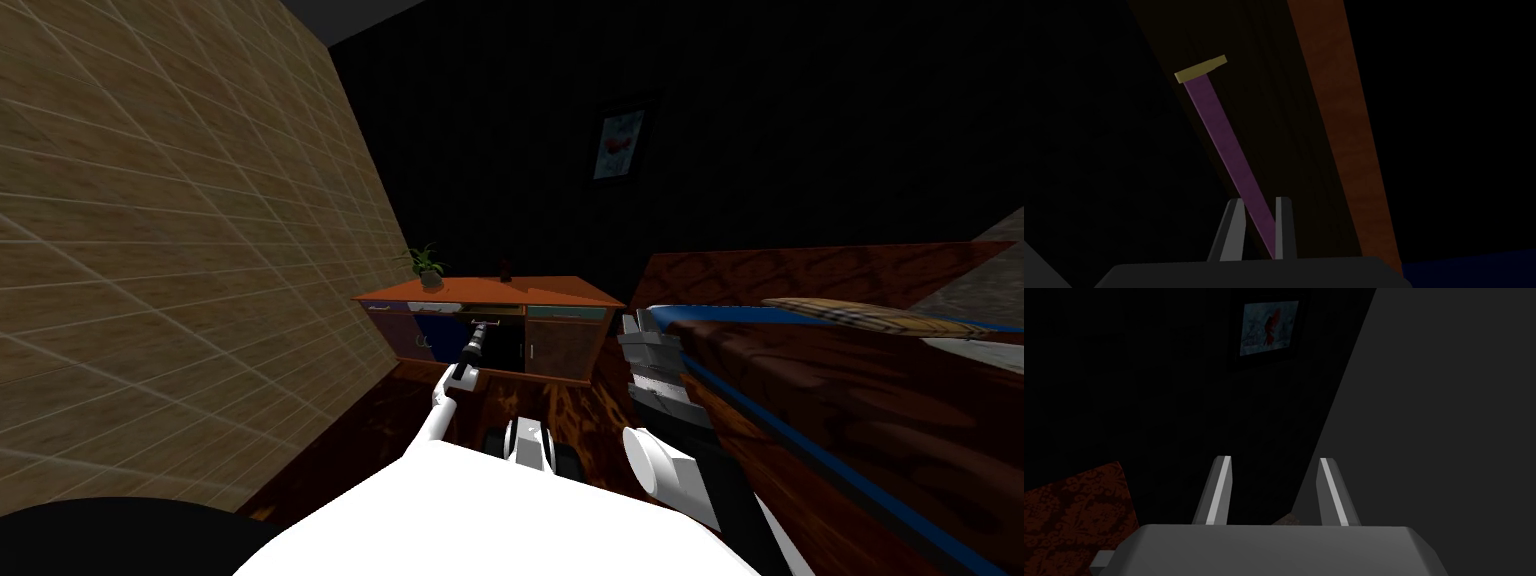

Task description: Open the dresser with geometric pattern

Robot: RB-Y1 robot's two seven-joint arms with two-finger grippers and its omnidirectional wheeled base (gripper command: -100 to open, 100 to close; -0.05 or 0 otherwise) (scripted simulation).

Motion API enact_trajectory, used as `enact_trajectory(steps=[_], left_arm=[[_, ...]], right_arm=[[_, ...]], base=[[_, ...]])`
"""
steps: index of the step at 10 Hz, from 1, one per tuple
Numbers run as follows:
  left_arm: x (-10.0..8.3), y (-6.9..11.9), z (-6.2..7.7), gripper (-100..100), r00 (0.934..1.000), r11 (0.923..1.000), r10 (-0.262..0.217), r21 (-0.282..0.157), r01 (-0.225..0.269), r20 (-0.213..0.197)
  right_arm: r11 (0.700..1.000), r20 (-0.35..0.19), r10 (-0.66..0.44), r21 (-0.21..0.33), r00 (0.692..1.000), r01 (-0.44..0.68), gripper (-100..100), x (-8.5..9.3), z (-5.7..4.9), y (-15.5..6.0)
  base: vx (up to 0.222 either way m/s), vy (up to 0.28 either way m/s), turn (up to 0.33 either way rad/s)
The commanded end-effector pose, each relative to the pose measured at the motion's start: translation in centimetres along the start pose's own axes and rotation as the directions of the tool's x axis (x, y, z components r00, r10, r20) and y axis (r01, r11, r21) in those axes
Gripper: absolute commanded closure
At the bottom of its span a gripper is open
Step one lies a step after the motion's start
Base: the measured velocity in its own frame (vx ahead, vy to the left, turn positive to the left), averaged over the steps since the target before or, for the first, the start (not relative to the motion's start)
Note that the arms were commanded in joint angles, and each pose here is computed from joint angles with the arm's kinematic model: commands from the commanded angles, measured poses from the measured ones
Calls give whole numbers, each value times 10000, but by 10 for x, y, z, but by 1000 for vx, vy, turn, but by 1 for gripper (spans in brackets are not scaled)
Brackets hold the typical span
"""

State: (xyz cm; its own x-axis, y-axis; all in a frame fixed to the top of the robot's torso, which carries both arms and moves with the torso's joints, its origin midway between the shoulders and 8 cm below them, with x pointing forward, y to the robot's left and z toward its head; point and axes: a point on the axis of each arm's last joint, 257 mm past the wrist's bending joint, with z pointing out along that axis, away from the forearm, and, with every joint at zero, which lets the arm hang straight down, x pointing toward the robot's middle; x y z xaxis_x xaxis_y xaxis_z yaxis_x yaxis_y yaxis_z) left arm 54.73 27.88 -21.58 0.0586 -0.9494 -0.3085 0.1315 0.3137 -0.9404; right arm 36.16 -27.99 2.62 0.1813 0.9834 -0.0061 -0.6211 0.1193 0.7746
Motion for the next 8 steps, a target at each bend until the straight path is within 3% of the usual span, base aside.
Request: enact_trajectory(steps=[1, 8], left_arm=[[-5, -13, 13, -100, 10000, 10000, -6, -4, 6, 7], [-15, -46, 42, -100, 10000, 10000, -30, -12, 30, 36]], right_arm=[[10000, 0, 0, 0, 10000, 0, 0, 0, 0, 0], [10000, 0, -1, 0, 10000, 1, 0, 0, 0, 0]], base=[[-42, 4, -5], [-34, 2, -4]])
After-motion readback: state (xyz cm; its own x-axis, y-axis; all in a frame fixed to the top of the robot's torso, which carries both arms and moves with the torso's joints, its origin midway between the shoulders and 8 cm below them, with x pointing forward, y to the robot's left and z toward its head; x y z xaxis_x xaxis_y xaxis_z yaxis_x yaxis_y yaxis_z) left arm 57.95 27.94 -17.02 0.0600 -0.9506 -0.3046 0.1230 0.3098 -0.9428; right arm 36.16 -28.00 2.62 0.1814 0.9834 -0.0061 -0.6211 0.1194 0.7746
